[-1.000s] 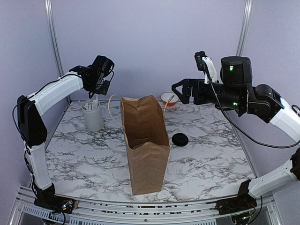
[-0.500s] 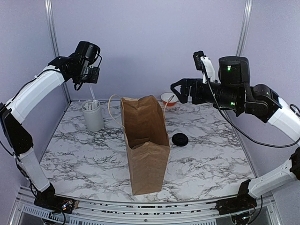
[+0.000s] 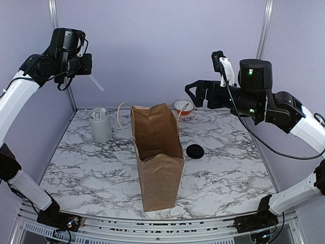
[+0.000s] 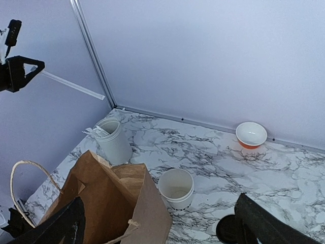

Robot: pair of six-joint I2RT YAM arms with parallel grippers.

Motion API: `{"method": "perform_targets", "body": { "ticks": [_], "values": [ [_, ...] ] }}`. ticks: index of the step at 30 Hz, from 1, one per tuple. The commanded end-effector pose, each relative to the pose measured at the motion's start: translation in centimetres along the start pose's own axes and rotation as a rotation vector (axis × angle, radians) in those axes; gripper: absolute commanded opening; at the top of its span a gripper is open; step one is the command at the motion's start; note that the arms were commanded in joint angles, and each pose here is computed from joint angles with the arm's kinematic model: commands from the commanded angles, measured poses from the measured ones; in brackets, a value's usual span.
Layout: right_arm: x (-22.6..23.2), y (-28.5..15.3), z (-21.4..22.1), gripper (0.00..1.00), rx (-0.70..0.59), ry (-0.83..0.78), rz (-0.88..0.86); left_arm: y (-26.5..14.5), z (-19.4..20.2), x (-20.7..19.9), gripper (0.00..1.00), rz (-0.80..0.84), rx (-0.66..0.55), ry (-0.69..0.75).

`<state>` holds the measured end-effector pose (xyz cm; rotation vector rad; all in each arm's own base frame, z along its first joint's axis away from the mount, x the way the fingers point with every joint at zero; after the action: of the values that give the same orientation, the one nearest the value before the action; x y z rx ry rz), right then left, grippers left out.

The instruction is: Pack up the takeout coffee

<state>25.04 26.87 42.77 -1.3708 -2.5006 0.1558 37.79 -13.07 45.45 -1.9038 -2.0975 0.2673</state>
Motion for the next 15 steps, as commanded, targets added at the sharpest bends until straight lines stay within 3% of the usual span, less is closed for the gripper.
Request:
{"method": "perform_targets", "body": {
  "ticks": [1, 8, 15],
  "values": [
    [-0.2, -0.9, -2.3, 0.99, -0.100, 0.037, -0.004, -4.8, -4.4, 1.1, 0.00, 0.129, -0.168, -0.184],
    [-0.3, -1.9, -3.6, 0.99, -0.181, 0.090, -0.029, -9.9, -7.7, 1.1, 0.00, 0.378, -0.348, -0.405],
    [1.7, -2.4, -5.0, 0.99, -0.277, 0.164, -0.176, -13.2, -8.9, -1.5, 0.00, 0.722, -0.403, -0.604]
  ]
}}
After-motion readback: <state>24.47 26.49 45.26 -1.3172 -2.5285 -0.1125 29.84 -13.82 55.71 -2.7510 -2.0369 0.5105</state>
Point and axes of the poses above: each gripper's point midway between its finger pads, its own y axis out along the fingers, its own x axis along the line the jaws close on, z = x × y, the point moved 2 cm from there along -y, back along the fingers, and after that the axes turned 1 degree about -y, right-handed, at the moved point
